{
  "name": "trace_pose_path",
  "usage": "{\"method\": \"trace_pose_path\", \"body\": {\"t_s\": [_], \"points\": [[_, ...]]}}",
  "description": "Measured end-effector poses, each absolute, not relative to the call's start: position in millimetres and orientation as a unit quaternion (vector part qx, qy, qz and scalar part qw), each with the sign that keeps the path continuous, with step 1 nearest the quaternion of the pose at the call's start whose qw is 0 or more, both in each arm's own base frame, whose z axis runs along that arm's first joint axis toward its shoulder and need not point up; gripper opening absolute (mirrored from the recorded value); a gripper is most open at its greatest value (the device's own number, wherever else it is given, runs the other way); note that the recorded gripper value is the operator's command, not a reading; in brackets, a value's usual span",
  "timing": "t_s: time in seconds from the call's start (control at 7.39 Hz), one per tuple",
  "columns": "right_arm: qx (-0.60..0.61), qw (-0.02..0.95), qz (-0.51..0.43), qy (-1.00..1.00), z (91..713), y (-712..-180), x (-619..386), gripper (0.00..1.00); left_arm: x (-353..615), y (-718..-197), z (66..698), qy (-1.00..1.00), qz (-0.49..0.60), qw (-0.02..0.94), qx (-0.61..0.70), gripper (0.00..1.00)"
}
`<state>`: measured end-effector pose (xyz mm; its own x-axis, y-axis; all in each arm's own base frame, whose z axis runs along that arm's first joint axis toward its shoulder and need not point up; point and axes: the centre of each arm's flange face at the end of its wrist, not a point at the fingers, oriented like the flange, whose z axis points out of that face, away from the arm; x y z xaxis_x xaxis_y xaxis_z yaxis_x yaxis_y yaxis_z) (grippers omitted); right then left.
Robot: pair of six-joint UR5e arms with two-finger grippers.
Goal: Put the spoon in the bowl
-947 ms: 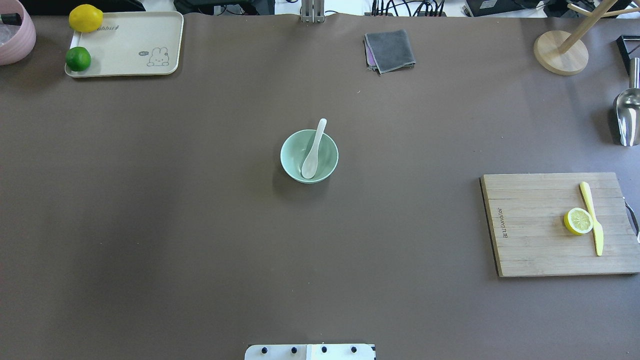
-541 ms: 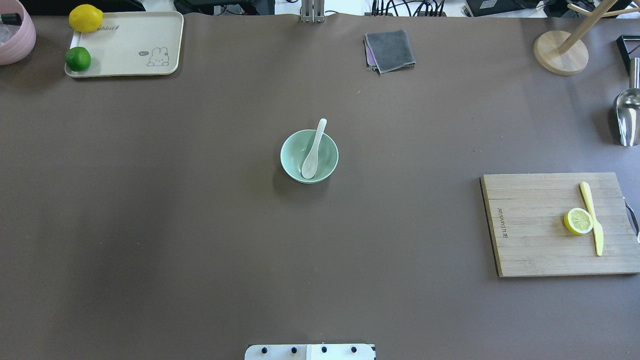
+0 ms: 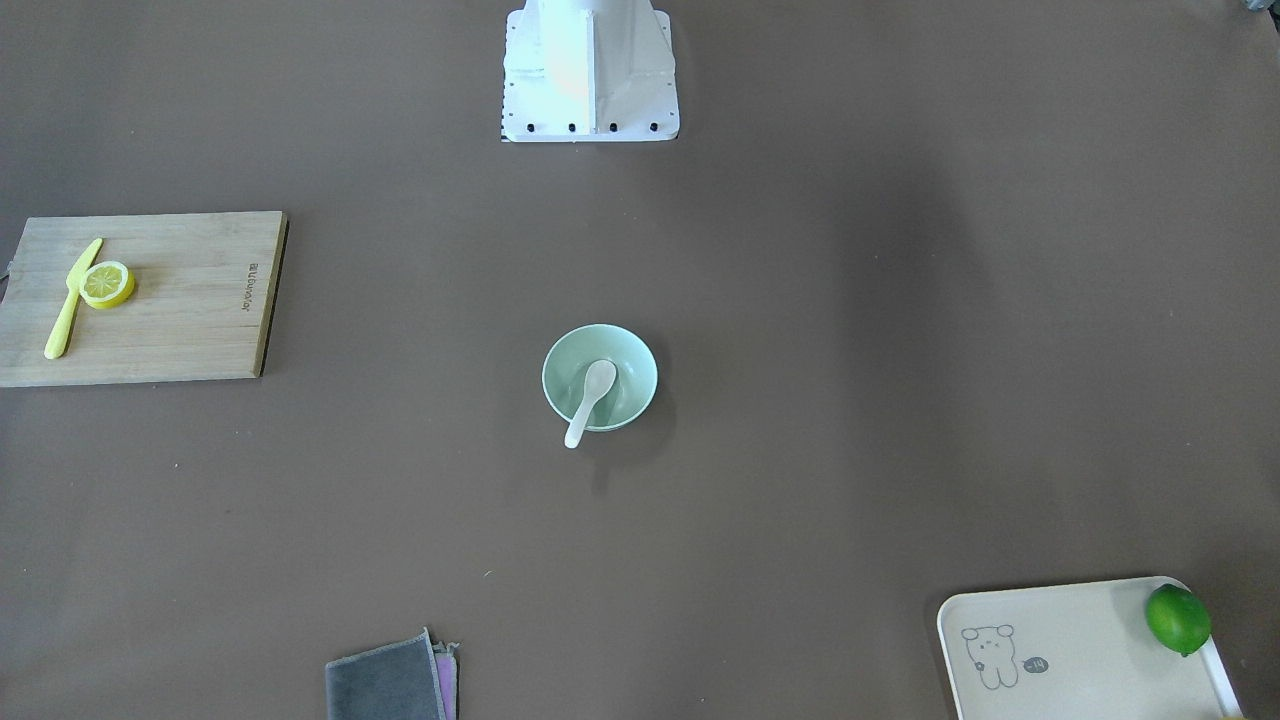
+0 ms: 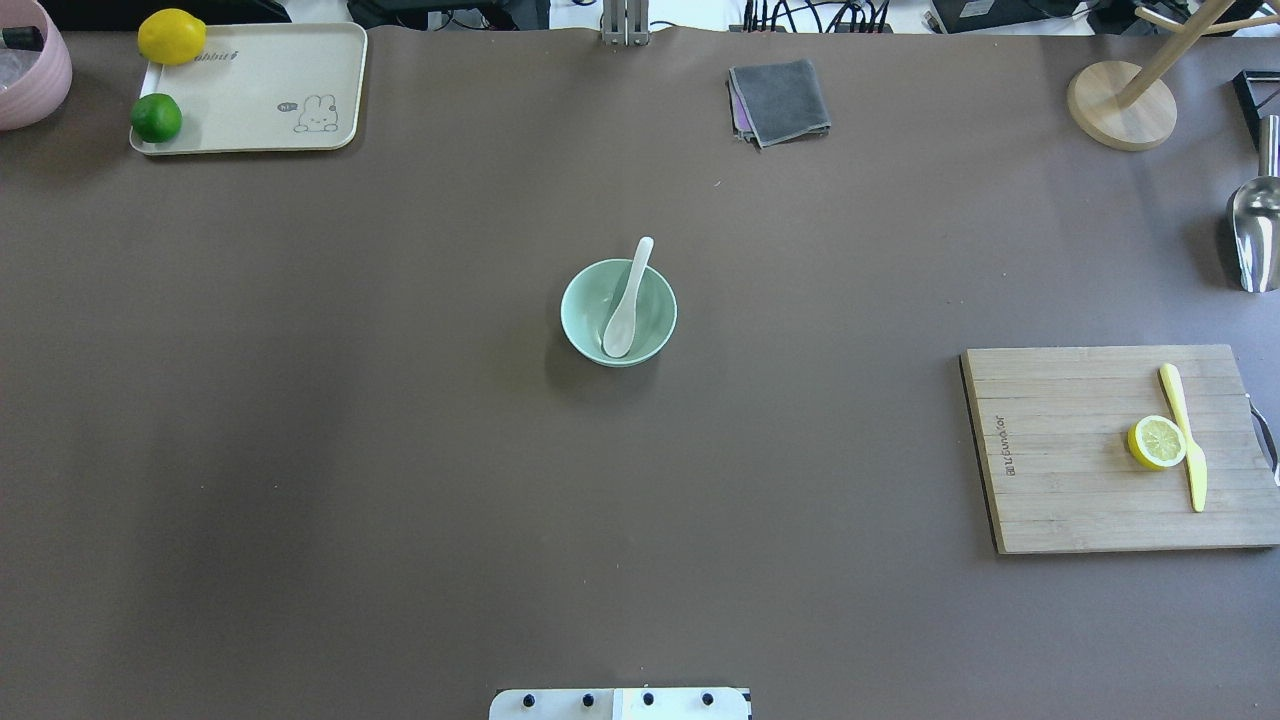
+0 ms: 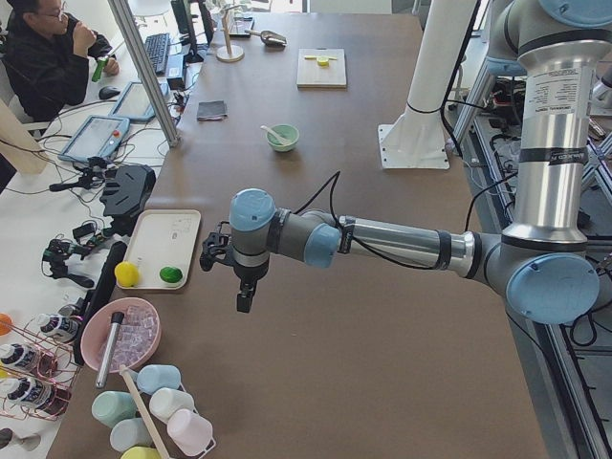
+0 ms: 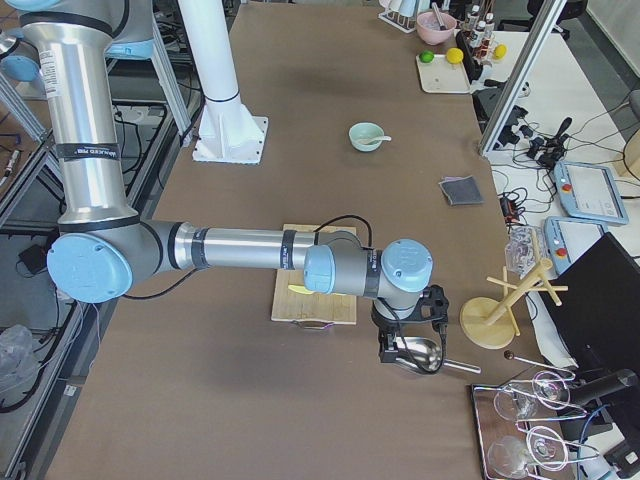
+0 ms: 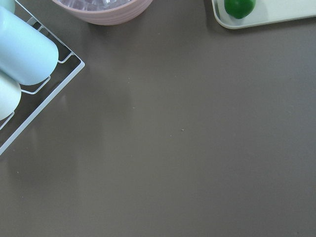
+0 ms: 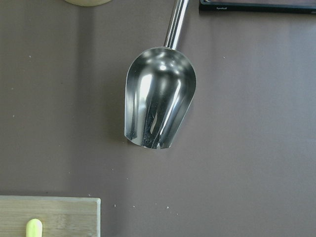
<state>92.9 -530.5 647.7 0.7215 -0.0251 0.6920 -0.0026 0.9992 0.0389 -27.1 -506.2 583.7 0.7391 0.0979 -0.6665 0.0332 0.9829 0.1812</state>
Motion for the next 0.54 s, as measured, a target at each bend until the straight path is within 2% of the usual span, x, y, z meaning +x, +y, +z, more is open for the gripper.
{"method": "trace_pose_path", "body": {"t_s": [0.54], "points": [[0.021,0.926,-0.006,-0.376,646.8,-523.7,92.0,1.0,-28.2,-506.6,584.0,0.36,0.016,0.928,0.091,0.98]]}}
